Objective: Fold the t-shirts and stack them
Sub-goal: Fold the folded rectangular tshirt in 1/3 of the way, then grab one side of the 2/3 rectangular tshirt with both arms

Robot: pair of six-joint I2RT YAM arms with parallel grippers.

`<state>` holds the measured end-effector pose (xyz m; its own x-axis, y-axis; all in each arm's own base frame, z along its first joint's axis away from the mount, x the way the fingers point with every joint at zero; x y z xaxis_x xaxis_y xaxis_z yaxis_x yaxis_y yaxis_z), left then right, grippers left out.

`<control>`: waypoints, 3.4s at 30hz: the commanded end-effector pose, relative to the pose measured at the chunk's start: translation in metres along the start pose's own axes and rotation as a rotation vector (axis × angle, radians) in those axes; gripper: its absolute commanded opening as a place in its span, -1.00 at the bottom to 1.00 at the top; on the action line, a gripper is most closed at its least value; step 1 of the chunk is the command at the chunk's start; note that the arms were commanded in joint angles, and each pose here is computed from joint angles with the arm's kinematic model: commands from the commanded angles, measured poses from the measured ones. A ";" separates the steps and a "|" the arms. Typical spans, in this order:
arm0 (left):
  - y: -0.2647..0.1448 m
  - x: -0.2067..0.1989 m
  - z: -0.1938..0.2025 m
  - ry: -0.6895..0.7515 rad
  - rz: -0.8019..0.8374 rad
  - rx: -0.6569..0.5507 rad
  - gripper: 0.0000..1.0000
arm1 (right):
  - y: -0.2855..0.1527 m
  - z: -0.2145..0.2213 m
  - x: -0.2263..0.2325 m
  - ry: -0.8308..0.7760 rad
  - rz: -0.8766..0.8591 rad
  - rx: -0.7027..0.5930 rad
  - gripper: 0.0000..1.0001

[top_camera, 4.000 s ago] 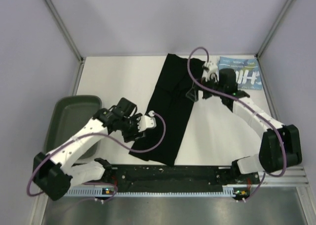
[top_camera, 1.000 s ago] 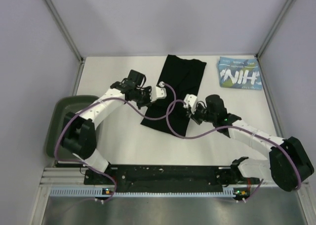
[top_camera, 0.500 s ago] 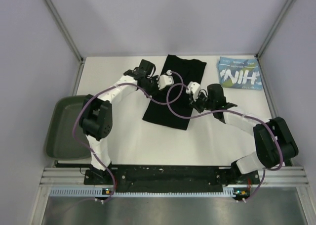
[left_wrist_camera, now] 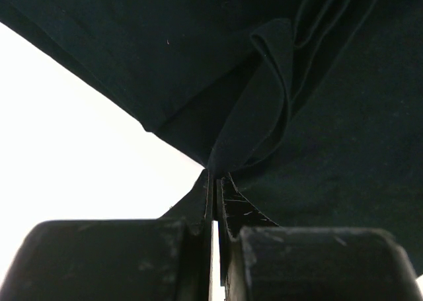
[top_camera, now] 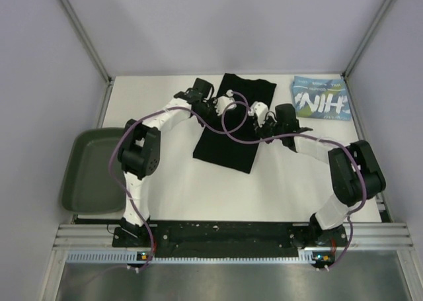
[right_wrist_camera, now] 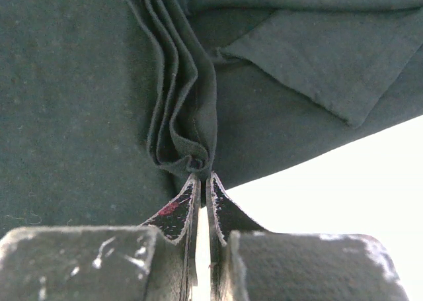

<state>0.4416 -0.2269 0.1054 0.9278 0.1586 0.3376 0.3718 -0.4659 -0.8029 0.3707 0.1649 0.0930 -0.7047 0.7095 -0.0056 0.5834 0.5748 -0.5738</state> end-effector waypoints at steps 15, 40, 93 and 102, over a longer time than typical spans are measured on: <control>0.024 0.053 -0.010 0.020 -0.275 0.049 -0.45 | 0.025 -0.007 -0.056 0.031 0.191 0.085 -0.53; -0.095 -0.070 -0.031 0.445 0.129 -0.396 0.15 | -0.076 -0.028 0.080 -0.531 -0.235 -0.145 0.31; -0.097 -0.158 0.047 0.424 0.314 -0.097 -1.00 | -0.094 0.050 0.143 -0.609 -0.363 0.299 -1.00; -0.179 -0.202 0.032 0.342 0.447 -0.119 -1.00 | -0.168 0.031 0.184 -0.624 -0.485 0.230 -1.00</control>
<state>0.2277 -0.1664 0.1373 0.8847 -0.3807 0.2692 0.0154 -0.5531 -0.8330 0.1650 0.2031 0.1417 -0.9752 0.0212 -0.2202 0.1847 0.6257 -0.7578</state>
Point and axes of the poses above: each gripper's point midway between its finger pads, its own y axis out along the fingers, its own x axis along the line the jaws close on, z = x × y, the point moved 3 cm from there along -y, back along the fingers, and after that the axes turned 11 degrees about y, right-handed, at the moved point
